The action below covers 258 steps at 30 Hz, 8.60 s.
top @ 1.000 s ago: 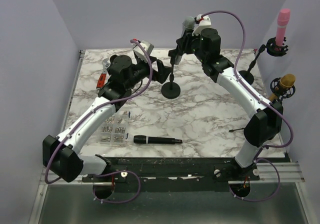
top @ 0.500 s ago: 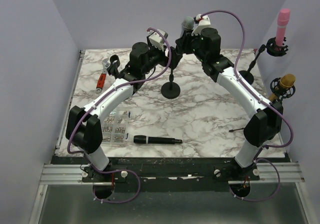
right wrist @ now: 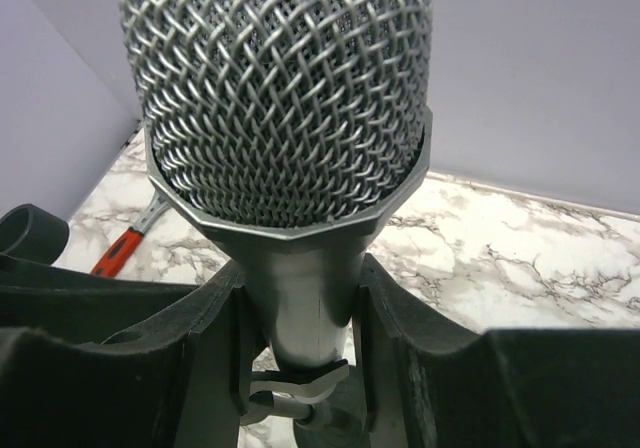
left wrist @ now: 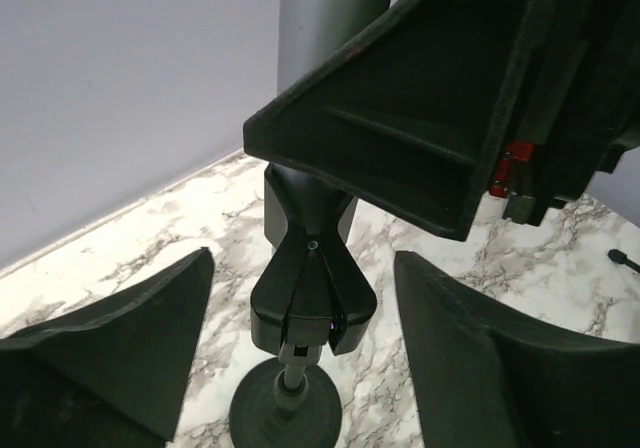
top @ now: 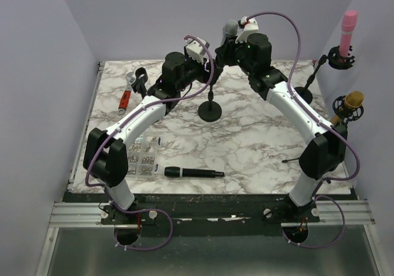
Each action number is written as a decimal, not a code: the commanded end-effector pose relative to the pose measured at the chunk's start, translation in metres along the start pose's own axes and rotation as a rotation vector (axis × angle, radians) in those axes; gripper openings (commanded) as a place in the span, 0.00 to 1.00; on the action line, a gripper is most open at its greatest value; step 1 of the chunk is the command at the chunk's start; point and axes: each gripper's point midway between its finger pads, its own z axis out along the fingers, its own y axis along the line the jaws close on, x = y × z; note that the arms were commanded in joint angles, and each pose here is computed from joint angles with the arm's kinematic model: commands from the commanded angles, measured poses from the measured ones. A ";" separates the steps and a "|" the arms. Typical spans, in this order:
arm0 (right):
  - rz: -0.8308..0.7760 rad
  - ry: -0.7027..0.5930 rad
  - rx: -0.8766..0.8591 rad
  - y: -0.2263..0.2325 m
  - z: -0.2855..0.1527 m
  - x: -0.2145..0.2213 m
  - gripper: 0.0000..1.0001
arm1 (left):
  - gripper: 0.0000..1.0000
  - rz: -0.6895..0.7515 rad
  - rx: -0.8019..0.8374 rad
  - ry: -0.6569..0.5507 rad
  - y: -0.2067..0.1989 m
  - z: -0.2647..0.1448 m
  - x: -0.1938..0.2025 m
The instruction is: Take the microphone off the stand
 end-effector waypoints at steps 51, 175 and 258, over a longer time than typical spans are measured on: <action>-0.127 0.262 0.159 -0.052 -0.156 0.039 0.01 | 0.99 -0.197 -0.033 0.111 -0.004 -0.123 -0.082; -0.833 0.453 -0.261 0.164 -0.127 0.184 0.90 | 0.99 -0.040 -0.347 -0.281 0.026 -0.254 -0.092; -0.926 0.834 -0.715 0.114 -0.165 0.406 0.36 | 0.99 -0.105 -0.271 -0.219 0.020 -0.235 -0.079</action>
